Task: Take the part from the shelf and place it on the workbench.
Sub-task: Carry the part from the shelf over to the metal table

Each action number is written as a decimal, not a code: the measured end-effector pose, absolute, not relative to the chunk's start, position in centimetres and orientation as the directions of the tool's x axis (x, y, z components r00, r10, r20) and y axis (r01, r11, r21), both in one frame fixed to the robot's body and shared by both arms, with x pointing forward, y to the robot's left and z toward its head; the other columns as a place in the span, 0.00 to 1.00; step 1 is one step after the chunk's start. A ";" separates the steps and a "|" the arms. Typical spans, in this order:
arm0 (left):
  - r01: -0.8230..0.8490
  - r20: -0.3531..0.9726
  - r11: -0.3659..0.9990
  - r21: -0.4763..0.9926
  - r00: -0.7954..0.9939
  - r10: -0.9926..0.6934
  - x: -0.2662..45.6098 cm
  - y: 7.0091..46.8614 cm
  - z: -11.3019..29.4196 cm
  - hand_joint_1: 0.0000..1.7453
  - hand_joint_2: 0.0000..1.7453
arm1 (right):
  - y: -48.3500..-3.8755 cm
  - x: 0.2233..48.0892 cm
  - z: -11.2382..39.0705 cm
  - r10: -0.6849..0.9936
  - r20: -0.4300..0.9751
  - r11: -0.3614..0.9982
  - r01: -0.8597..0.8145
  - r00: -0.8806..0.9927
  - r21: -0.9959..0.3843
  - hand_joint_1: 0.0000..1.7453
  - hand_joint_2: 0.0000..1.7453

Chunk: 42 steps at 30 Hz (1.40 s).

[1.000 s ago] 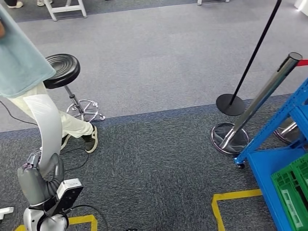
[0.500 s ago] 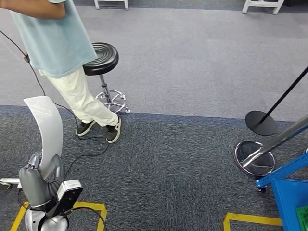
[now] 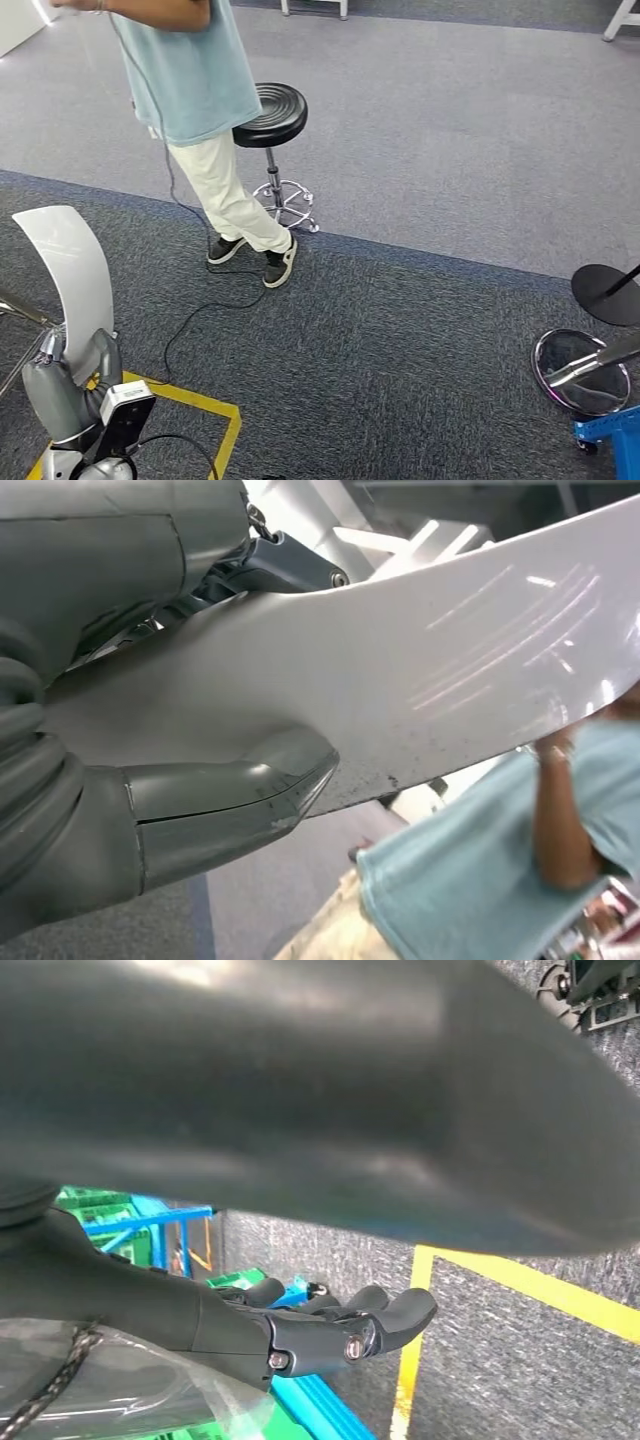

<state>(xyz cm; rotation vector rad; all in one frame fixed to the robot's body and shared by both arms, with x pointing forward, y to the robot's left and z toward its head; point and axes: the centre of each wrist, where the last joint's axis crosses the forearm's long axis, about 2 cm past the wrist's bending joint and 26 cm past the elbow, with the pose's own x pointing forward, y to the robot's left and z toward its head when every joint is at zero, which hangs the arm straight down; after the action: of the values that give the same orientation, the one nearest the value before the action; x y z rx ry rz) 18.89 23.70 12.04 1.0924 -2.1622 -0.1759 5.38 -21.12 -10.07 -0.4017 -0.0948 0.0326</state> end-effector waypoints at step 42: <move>-0.754 0.456 0.518 0.404 -0.324 -0.829 18.6 26.9 13.6 1.00 1.00 | -20.9 5.8 -10.0 -0.058 0.056 0.944 0.073 0.997 -0.322 0.00 0.00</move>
<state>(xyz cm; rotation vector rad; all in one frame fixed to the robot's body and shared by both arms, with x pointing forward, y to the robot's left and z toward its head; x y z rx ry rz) 18.62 26.90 13.64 1.2839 -2.1369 -0.1548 5.80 -20.86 -10.03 -0.3294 -0.0457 -0.0667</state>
